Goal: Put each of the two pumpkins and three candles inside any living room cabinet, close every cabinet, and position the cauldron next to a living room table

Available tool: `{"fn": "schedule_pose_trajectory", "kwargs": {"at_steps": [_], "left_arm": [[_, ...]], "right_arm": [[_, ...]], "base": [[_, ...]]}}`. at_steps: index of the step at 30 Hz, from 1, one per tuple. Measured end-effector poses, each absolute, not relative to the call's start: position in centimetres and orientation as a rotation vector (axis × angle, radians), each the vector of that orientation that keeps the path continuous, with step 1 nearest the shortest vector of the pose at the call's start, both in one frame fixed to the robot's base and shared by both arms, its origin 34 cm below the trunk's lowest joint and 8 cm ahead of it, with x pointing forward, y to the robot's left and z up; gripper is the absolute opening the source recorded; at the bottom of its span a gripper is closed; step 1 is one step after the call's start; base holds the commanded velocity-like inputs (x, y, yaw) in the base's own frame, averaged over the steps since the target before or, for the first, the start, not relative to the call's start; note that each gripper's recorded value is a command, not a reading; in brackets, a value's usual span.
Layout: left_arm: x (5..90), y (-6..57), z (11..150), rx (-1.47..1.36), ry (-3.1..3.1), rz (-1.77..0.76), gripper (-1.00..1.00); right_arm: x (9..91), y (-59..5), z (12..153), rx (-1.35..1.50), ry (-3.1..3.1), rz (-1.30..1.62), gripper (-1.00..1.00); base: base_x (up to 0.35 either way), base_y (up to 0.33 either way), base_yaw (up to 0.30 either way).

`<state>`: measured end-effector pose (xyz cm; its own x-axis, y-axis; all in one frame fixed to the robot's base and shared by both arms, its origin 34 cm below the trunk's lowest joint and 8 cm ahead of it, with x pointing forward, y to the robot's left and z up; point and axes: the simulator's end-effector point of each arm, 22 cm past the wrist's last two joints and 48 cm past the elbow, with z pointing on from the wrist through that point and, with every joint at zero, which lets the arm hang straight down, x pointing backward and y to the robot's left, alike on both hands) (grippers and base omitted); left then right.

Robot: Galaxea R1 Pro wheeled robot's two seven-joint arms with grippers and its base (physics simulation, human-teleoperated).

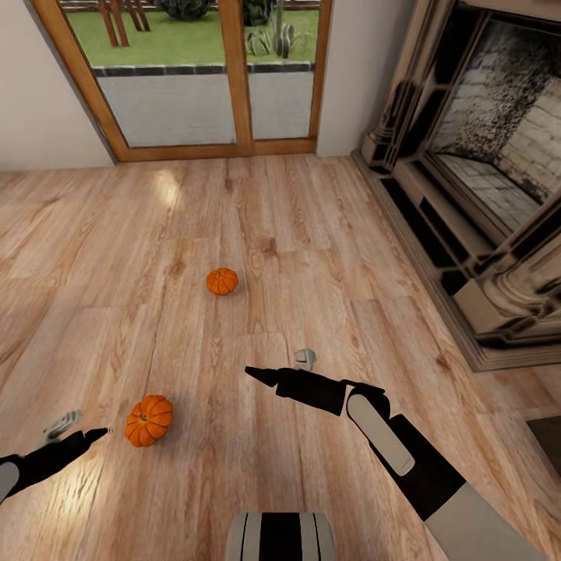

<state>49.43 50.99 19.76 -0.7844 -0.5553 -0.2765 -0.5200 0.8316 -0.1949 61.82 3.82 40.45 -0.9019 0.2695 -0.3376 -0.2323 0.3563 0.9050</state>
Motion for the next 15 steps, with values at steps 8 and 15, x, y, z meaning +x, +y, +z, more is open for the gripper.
{"fn": "schedule_pose_trajectory", "kwargs": {"at_steps": [8,15], "left_arm": [[48.5,51.5,18.3,-0.839,2.651,-0.07,1.0],[47.7,52.0,17.8,-0.87,2.664,0.001,1.0]], "right_arm": [[61.8,3.8,40.4,0.032,2.194,1.567,1.0],[61.8,3.9,40.5,0.031,2.192,1.569,1.0]], "base": [[0.0,0.0,0.0],[0.0,0.0,0.0]]}}
